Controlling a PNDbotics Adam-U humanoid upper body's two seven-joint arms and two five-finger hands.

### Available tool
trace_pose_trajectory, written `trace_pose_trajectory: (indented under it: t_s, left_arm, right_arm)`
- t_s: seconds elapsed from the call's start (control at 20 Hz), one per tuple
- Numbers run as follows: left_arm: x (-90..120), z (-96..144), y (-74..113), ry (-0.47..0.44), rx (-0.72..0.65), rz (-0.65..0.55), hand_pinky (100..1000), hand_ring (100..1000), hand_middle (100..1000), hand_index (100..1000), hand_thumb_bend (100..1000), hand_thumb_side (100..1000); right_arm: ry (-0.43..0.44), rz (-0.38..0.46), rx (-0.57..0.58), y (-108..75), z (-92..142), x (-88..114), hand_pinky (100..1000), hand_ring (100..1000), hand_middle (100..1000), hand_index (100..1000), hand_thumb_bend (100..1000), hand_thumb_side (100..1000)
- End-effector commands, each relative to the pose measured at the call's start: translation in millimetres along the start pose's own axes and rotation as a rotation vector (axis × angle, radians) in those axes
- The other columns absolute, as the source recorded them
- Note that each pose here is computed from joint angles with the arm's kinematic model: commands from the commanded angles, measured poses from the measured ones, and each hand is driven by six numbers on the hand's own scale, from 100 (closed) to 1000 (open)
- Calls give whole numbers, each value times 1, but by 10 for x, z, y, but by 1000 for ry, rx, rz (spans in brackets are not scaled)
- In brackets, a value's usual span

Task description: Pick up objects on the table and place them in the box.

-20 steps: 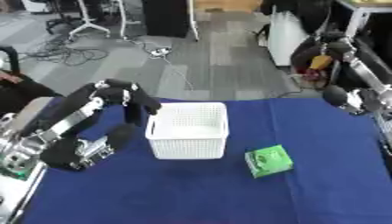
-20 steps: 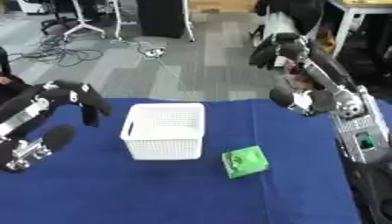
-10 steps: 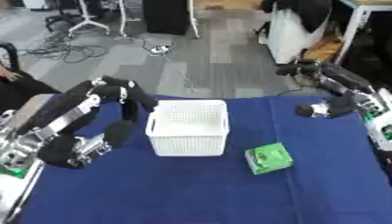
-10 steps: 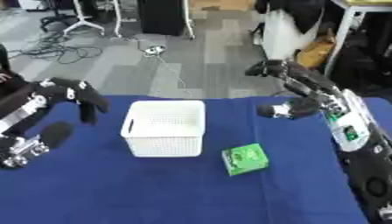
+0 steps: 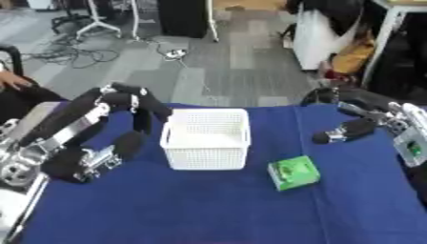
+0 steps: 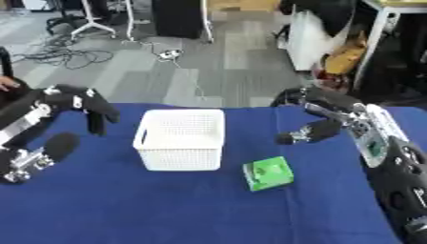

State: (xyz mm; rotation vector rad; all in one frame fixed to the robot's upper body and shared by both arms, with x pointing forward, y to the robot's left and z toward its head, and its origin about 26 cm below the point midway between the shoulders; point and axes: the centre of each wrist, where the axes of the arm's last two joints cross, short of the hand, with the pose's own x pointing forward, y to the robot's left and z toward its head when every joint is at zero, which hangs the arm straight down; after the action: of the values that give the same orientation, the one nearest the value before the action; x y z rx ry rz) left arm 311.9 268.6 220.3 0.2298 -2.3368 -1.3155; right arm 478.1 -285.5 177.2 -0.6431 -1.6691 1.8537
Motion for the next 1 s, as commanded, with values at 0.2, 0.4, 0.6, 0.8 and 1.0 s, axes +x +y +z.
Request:
trace_pose_trajectory:
  t_s: [0.2, 0.4, 0.6, 0.8, 1.0]
  left_arm:
    - [23, -8, 90, -4, -16, -41, 359, 468, 578, 773, 124, 1000]
    - [22, -10, 87, -5, -19, -40, 359, 468, 578, 773, 124, 1000]
    - [21, -11, 86, -5, -20, -39, 360, 468, 578, 773, 124, 1000]
    - [20, -12, 87, -5, -20, -40, 360, 468, 578, 773, 124, 1000]
    - [18, -11, 88, -5, -21, -41, 361, 469, 579, 773, 124, 1000]
  right_arm:
    - [-139, 174, 274, -137, -5, -81, 891, 819, 813, 865, 830, 1000]
    - [-126, 177, 327, -64, -22, -107, 898, 821, 813, 875, 819, 1000]
    - [-121, 184, 388, 7, -61, -107, 904, 824, 818, 886, 817, 1000]
    - [-118, 192, 435, 52, -91, -102, 909, 826, 836, 889, 807, 1000]
    - [-119, 203, 448, 73, -110, -92, 910, 820, 844, 900, 805, 1000]
